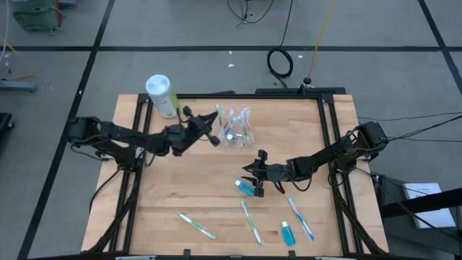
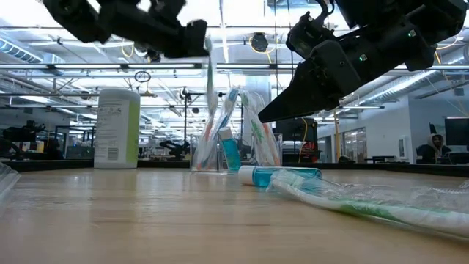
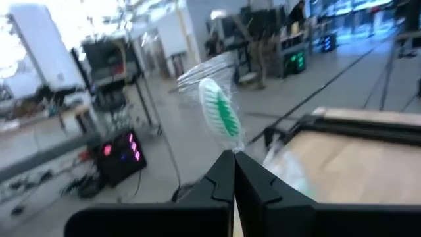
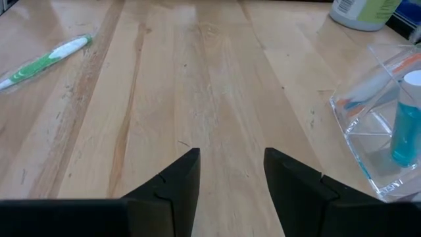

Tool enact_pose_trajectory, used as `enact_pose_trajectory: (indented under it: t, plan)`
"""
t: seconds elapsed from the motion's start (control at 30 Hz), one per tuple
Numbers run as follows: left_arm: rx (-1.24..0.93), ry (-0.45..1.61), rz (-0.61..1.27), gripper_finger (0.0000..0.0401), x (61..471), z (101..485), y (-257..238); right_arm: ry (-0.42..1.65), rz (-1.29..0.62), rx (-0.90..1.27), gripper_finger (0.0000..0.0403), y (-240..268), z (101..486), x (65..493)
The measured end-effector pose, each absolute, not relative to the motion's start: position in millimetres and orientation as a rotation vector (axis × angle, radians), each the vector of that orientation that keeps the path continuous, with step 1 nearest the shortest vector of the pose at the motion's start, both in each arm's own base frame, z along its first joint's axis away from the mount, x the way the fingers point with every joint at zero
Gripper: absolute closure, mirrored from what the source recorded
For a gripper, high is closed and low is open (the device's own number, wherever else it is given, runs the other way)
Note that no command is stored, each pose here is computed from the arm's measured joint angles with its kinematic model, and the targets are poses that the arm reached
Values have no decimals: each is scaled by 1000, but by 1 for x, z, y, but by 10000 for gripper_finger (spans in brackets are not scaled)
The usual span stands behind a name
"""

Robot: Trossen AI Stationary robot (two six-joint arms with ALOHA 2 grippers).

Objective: Pick & Place toothbrushing station
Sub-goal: Put the green toothbrush to the left of the transparent organizer, then put the blue toothbrush to the right of the transparent organizer

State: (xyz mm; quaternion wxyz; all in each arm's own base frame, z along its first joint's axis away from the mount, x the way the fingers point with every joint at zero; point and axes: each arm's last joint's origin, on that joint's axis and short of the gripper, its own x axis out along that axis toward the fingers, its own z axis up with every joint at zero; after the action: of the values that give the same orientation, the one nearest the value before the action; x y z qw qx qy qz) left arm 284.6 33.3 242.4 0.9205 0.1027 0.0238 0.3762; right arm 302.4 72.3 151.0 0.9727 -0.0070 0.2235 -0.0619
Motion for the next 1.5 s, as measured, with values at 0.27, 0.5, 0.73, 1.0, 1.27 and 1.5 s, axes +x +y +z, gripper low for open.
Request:
enact_pose_trajectory:
  t: [0.27,0.5,0.73,1.0,1.27,1.5]
  plan:
    - [215,224,835,398,299,198,47,451,-126,-8,243,72,151,302]
    - [94,298,801,397,302,174,41,418,-128,17,243,73,154,304]
    - [52,320,798,391,301,171,33,413,-128,23,243,73,154,304]
    - [23,274,739,303,293,193,19,415,-127,25,243,73,160,301]
    - [26,187,654,244,265,240,-7,478,-99,115,243,83,191,272]
    - [7,201,620,242,250,250,-16,639,73,399,243,113,195,246]
